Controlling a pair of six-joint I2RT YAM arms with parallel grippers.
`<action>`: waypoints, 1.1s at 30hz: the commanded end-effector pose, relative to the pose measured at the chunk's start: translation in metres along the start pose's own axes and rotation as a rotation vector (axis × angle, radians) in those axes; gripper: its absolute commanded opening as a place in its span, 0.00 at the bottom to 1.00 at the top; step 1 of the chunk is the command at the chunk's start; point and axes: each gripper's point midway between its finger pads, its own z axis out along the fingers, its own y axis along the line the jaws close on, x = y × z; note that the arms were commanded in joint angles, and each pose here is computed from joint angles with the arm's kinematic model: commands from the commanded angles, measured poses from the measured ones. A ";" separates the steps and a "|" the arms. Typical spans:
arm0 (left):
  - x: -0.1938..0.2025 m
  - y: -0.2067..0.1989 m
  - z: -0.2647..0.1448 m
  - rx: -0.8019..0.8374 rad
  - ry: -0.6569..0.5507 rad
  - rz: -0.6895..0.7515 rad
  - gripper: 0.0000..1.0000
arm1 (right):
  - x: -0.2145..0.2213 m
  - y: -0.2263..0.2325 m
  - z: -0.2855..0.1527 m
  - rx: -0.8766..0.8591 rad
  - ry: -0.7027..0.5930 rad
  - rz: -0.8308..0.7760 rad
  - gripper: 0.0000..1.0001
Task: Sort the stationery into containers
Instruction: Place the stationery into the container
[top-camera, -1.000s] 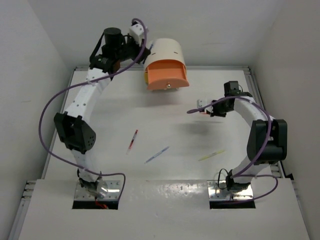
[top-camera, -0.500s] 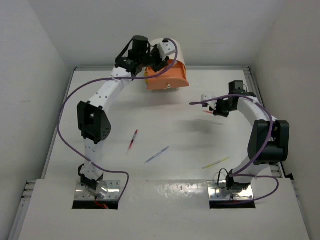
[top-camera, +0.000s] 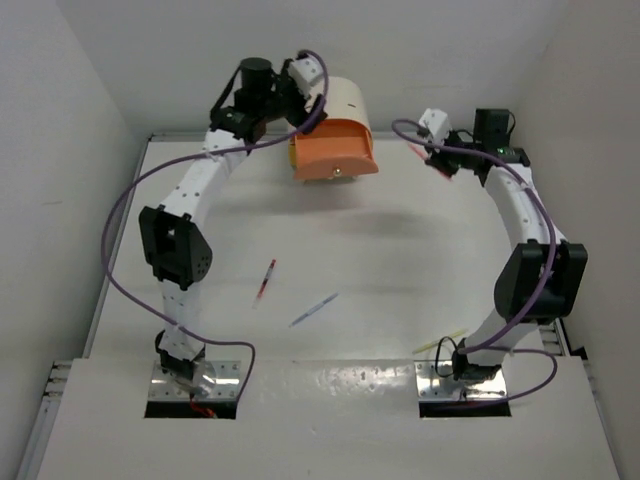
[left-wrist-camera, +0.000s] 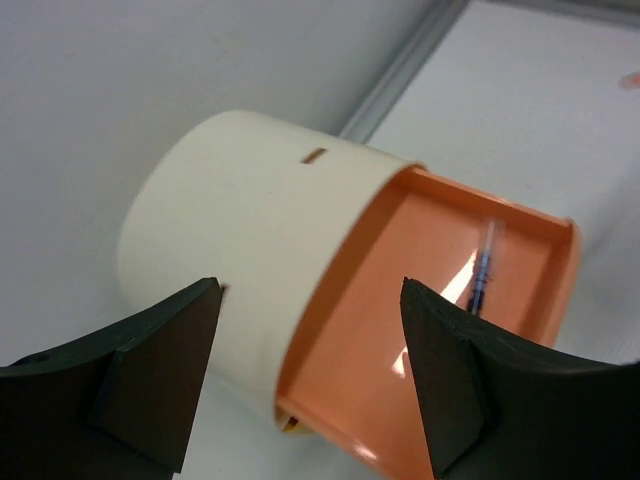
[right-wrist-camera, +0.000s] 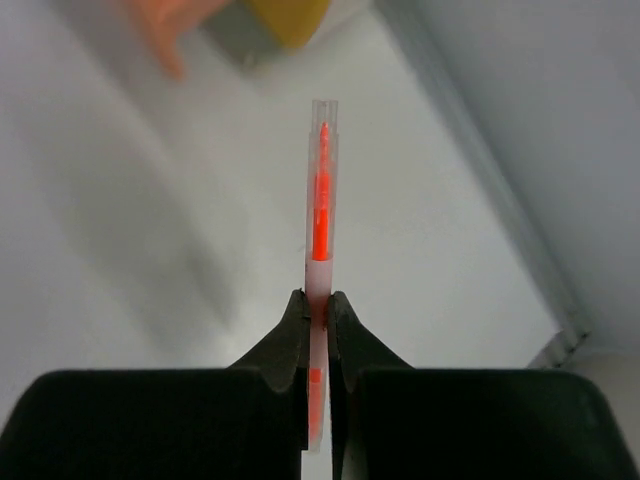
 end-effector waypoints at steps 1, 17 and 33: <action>-0.116 0.063 -0.088 -0.179 -0.293 -0.097 0.79 | -0.090 -0.049 -0.008 0.104 -0.211 -0.008 0.00; -0.024 0.017 -0.167 -0.150 -0.117 -0.315 0.79 | -0.246 -0.018 0.063 0.025 -0.519 -0.252 0.00; -0.011 0.015 -0.177 -0.152 -0.101 -0.376 0.80 | -0.247 0.009 0.105 -0.043 -0.508 -0.222 0.39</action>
